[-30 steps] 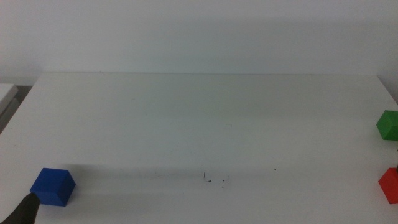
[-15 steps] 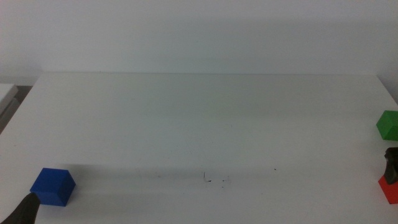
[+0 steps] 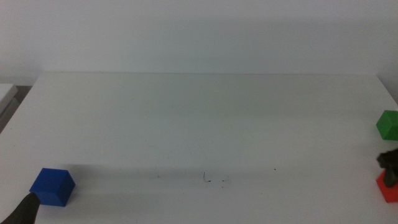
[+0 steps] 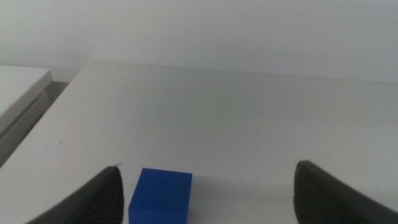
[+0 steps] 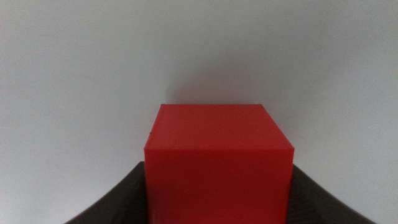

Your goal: Stack red cubes first, then green, then blue cubes in a specific spot.

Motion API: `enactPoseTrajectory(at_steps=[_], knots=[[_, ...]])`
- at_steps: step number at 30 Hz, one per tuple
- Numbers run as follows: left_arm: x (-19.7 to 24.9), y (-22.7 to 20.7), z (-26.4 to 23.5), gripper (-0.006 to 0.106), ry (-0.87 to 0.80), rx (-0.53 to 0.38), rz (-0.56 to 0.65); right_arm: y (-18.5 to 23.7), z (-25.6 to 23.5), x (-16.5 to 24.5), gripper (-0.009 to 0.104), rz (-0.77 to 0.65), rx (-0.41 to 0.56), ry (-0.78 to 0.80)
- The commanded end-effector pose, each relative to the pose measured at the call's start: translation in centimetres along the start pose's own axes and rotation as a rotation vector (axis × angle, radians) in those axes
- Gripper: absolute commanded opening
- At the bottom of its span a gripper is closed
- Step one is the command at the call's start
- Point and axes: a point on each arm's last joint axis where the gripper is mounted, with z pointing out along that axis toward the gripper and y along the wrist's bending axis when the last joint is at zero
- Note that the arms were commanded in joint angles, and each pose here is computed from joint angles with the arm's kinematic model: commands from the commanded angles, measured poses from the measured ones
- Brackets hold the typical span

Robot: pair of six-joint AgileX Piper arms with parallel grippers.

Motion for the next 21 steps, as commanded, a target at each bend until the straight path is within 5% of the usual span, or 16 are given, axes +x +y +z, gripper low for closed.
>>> enactPoseTrajectory(at_steps=[1, 5, 9, 16, 21], knots=[[-0.1, 0.0, 0.0, 0.094, -0.016, -0.002, 0.001, 1.8, -2.1, -0.6, 0.006, -0.016, 0.043, -0.055], [-0.1, 0.0, 0.0, 0.094, -0.016, -0.002, 0.001, 7.8, -6.8, -3.0, 0.006, 0.086, 0.116, -0.192], [-0.1, 0.0, 0.0, 0.094, -0.016, -0.002, 0.001, 16.0, -9.2, -5.1, 0.006, 0.086, 0.081, -0.234], [-0.1, 0.0, 0.0, 0.094, -0.016, -0.002, 0.001, 29.0, -7.1, -7.7, 0.006, 0.029, 0.017, -0.21], [-0.1, 0.0, 0.0, 0.094, -0.016, -0.002, 0.001, 33.4, -4.8, -8.1, 0.006, 0.024, -0.067, -0.158]])
